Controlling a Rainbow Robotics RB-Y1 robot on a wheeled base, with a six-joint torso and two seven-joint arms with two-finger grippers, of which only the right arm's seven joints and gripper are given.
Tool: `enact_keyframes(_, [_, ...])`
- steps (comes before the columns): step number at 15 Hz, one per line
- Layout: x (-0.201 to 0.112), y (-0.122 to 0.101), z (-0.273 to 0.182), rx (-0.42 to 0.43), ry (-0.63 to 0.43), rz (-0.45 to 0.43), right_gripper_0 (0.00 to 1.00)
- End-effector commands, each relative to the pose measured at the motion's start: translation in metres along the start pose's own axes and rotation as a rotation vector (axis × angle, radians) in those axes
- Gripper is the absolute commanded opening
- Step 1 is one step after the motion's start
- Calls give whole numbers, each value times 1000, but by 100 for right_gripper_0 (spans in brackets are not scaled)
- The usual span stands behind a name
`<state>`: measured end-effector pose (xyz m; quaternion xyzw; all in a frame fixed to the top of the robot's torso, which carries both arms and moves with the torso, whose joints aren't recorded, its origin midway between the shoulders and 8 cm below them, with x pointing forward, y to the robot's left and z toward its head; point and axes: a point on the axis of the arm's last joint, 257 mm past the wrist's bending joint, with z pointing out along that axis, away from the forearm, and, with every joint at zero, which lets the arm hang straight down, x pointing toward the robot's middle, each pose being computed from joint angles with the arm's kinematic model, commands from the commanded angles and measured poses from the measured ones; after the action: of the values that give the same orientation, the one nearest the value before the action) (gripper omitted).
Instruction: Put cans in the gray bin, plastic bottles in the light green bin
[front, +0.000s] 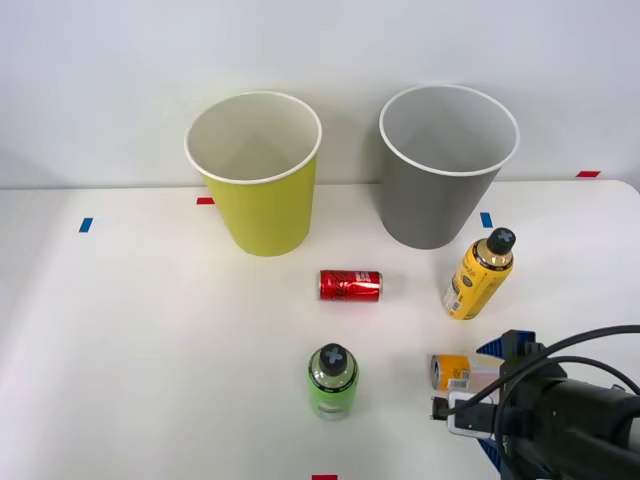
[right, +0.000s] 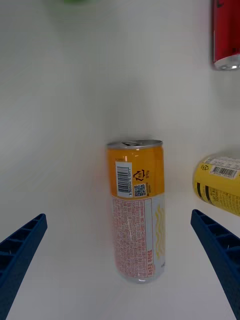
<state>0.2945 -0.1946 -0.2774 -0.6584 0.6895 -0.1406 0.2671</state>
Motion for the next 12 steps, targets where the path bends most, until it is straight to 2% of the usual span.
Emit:
enact_keyframes(1, [-5, -4, 20, -31, 7, 11, 100])
enact_keyframes(8, [-6, -24, 44, -5, 80, -13, 100])
enact_keyframes(12, [-3, -27, 54, -6, 97, -16, 100])
